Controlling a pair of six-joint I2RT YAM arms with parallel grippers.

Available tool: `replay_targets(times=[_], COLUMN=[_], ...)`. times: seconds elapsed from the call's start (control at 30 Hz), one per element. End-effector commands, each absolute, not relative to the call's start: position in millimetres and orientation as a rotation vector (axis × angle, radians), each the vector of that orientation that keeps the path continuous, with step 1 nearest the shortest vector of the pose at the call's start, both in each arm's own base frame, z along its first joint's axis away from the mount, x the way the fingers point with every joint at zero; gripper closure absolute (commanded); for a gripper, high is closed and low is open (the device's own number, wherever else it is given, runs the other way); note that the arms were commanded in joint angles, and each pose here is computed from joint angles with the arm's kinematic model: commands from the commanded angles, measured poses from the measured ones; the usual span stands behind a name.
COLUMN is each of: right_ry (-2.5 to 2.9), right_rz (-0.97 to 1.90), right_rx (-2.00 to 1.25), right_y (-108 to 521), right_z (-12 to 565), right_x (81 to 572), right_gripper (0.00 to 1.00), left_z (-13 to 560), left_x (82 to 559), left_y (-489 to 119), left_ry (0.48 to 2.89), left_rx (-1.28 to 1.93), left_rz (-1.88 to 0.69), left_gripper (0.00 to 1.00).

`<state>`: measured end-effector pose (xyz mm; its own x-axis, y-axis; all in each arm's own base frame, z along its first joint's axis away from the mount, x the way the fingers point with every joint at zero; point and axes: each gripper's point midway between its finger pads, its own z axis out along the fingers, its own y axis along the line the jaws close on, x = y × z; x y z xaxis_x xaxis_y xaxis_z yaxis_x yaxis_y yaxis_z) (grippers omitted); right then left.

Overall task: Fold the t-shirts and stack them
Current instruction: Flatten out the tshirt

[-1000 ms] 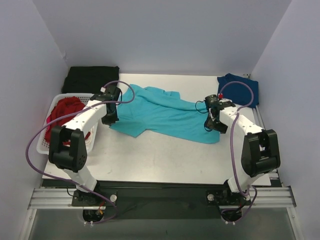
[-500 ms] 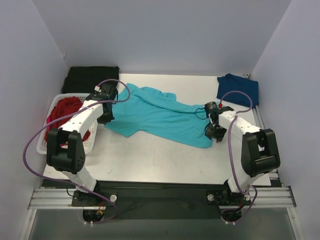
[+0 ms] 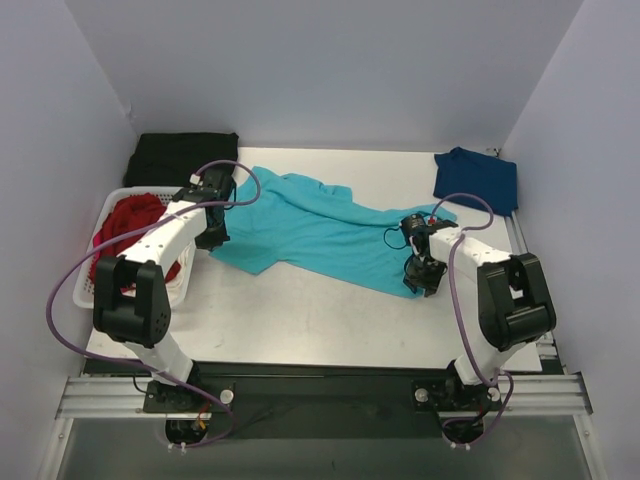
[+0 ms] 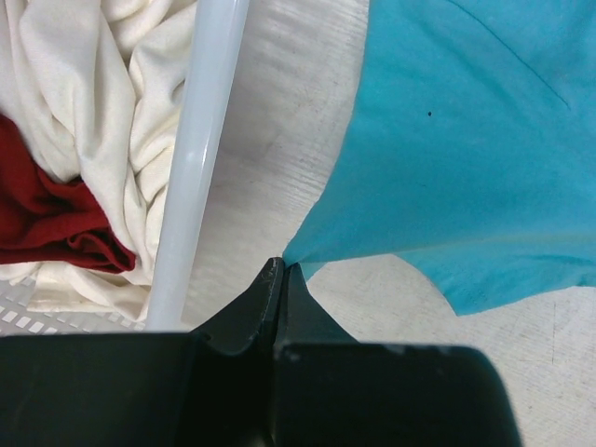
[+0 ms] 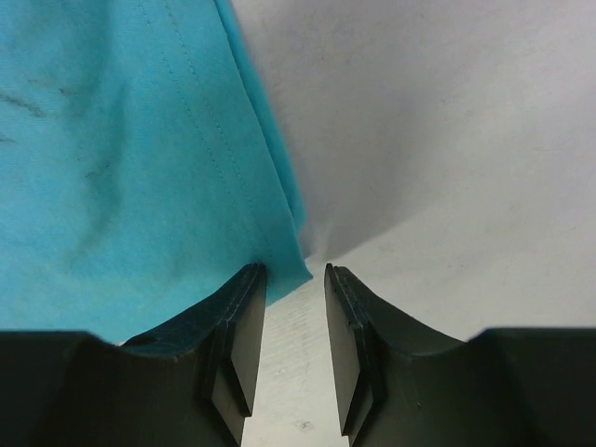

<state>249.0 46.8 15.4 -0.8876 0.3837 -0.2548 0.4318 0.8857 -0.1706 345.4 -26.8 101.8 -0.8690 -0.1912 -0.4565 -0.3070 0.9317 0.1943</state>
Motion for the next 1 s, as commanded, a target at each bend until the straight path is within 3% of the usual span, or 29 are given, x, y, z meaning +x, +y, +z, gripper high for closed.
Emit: replay_targets(times=[0.0,0.3,0.4,0.43,0.47,0.7,0.97], right_ry=[2.879,2.92,2.927,2.928,2.931,2.864,2.672], right_rz=[-0.372,-0.324,-0.31,-0.307,-0.301,-0.317,-0.378], right_rx=[0.63,0.604,0.599,0.592,0.593,0.58,0.531], right_y=[45.5,57.9,59.9,60.5,60.7,53.7,33.8], right_z=[9.8,-5.8,-5.9,-5.5,-5.5,13.7,92.3], right_x=[242.5,258.8,259.6,259.5,259.0,263.4,285.3], right_gripper=[0.67,0.72,0.86,0.96,1.0,1.0,1.0], left_z=[100.1,105.6,107.4,108.7,109.6,120.6,167.2], left_x=[343.8,344.4,344.6,344.7,344.7,351.1,375.5], left_y=[-26.8,-24.0,-22.6,-22.1,-22.6,-24.6,-36.7], left_ry=[2.66,2.654,2.65,2.649,2.648,2.626,2.518], left_rx=[-0.369,-0.382,-0.385,-0.387,-0.385,-0.399,-0.394], left_rz=[0.354,0.347,0.349,0.348,0.347,0.312,0.196], left_gripper=[1.0,1.0,1.0,1.0,1.0,1.0,1.0])
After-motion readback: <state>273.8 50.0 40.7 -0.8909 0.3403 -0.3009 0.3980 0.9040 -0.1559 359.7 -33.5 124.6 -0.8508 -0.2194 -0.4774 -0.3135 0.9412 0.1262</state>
